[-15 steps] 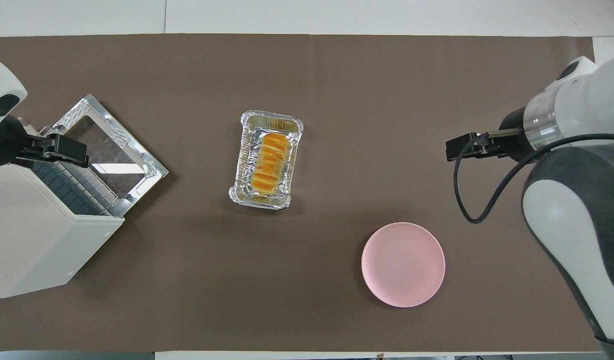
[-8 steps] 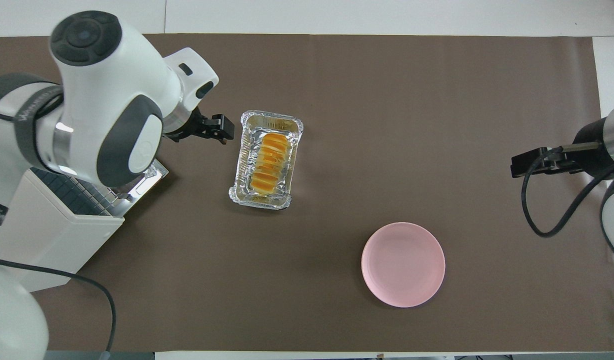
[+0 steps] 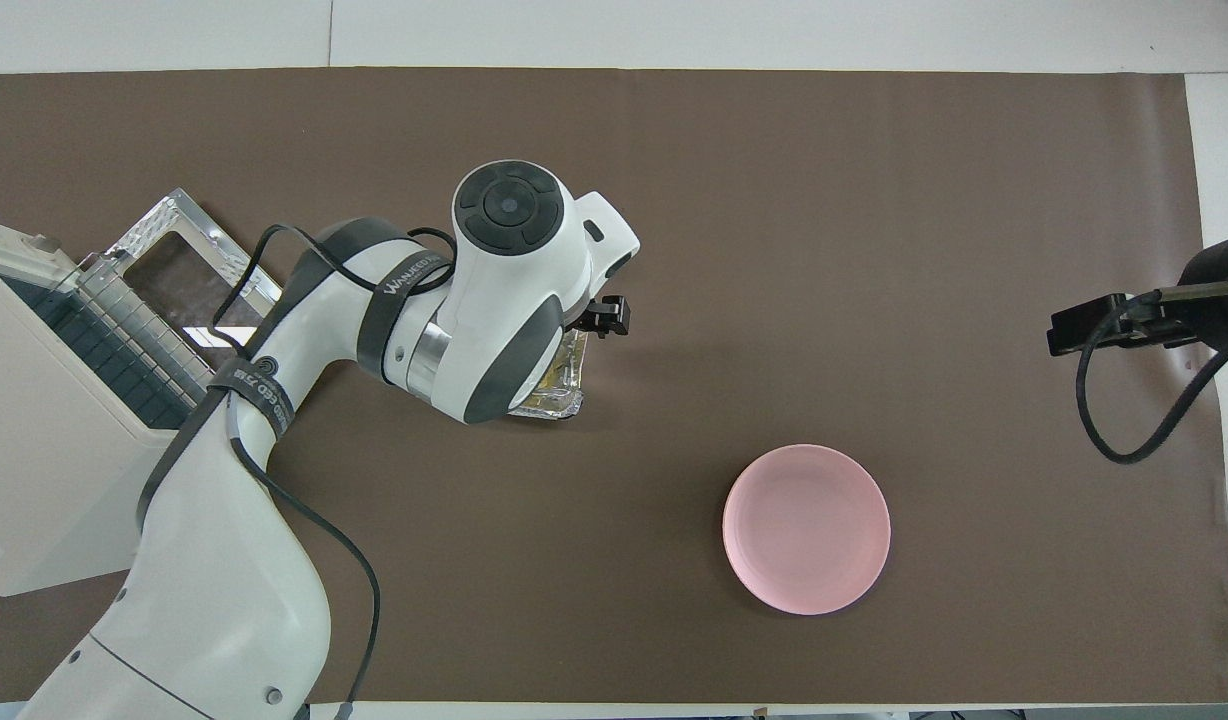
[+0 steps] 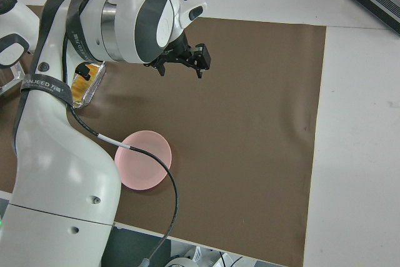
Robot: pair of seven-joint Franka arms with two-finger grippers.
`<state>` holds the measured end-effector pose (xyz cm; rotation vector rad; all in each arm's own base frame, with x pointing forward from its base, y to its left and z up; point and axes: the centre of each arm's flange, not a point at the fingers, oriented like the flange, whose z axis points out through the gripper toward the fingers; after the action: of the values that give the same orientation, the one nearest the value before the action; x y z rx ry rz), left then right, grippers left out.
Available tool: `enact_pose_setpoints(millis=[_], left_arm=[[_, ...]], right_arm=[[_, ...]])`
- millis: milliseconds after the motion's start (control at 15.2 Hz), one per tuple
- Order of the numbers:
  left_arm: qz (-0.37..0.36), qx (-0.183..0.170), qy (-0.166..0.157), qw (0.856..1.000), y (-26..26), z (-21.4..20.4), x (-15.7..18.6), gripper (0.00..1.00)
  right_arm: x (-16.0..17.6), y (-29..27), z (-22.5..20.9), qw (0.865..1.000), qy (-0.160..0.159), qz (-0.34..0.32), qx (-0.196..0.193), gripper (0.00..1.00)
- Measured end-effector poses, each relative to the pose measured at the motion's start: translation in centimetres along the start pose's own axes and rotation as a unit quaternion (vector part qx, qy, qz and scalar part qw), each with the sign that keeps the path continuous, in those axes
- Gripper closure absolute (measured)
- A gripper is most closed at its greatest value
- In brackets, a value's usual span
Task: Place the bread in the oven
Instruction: 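Grasp the foil tray with the left gripper and lift it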
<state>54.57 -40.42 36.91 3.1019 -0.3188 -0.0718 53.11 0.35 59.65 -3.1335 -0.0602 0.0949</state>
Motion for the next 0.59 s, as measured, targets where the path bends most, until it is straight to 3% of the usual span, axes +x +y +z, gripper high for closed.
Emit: enact_pose_setpoints(millis=[263, 395, 592], left_arm=[[-0.02, 0.01, -0.018, 1.0, 0.4, 3.1, -1.4, 0.0], [-0.035, 0.012, -0.021, 0.999, 1.6, 3.5, -2.2, 0.06], [-0.04, 0.015, -0.024, 0.999, 3.0, 4.3, -3.2, 0.3]], right_arm=[[0.0, 0.1, 0.0, 1.0, -0.001, 0.001, 0.0, 0.0], [-0.1, 0.5, 0.1, 1.0, -0.003, 0.004, 0.0, 0.0], [-0.1, 0.7, 0.1, 1.0, -0.006, 0.019, 0.001, 0.0]])
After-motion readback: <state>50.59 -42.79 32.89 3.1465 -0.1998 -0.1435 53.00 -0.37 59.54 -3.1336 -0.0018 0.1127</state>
